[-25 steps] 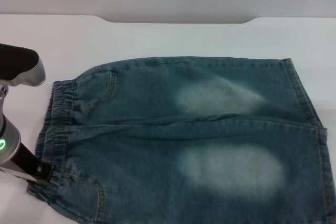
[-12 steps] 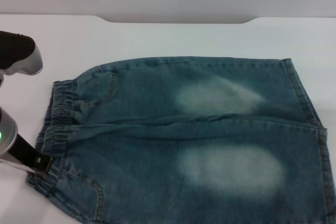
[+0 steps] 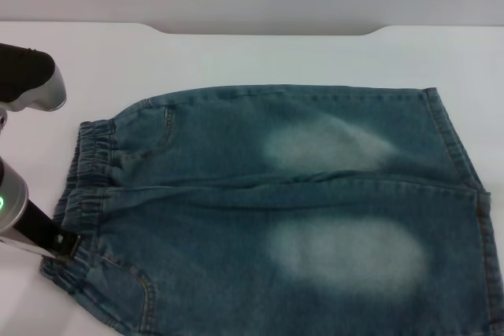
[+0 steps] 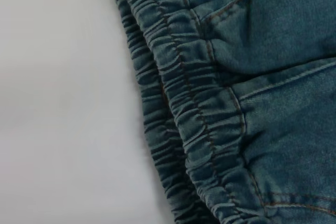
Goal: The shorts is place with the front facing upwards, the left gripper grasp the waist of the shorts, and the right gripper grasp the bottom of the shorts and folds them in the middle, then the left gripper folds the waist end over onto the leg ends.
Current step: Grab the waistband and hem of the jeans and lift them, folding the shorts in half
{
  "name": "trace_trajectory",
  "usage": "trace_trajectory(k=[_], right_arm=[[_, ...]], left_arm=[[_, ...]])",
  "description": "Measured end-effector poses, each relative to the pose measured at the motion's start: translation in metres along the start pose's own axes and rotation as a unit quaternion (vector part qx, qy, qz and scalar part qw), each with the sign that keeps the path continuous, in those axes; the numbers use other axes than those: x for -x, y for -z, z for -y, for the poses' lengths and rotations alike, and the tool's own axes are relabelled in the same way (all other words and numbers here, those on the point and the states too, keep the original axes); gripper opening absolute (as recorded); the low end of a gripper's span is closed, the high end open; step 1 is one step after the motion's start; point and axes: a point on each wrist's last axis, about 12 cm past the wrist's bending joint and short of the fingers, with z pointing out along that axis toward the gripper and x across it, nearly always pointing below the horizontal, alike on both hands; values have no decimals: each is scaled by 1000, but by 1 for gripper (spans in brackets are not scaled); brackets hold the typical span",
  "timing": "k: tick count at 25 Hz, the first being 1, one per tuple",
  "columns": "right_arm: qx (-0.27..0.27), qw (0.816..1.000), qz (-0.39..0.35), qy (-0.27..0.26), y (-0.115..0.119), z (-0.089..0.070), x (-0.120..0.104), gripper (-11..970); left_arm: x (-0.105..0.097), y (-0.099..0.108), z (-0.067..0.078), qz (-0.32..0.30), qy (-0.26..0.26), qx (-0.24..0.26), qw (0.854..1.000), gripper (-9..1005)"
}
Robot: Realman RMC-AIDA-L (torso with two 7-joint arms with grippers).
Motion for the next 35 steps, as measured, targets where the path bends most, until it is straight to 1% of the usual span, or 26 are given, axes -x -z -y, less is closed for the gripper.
trace_trajectory(k=[5, 6, 7, 10, 13, 18, 24, 27, 31, 35], right_arm=[[7, 999, -30, 24, 12, -7, 1, 795], [6, 999, -33, 32, 19, -9, 3, 796], [6, 999, -33, 32, 19, -9, 3, 796], [-3, 998, -40, 46, 29, -13, 5, 796], [-6, 996, -67, 59, 31, -16, 5, 796], [8, 991, -109, 81, 29, -27, -1, 796], [38, 986, -133, 97, 20, -42, -11, 796], [52, 984, -144, 91, 17, -45, -19, 796], [95, 980, -159, 69, 12, -50, -28, 796], [101, 979, -166, 60, 11, -48, -33, 797]], left_arm=[[3, 2, 1, 4, -4, 0, 1000, 44], [4, 2, 2, 5, -4, 1, 1000, 44], [4, 2, 2, 5, -4, 1, 1000, 44], [5, 1, 2, 5, -4, 1, 1000, 43], [5, 1, 1, 7, -4, 2, 1000, 43], [6, 3, 1, 12, -5, 3, 1000, 43], [8, 2, 1, 17, -9, 4, 1000, 43], [9, 0, 1, 20, -8, 5, 1000, 43], [11, 1, 2, 25, -9, 4, 1000, 44], [14, 2, 3, 28, -13, 5, 1000, 44]])
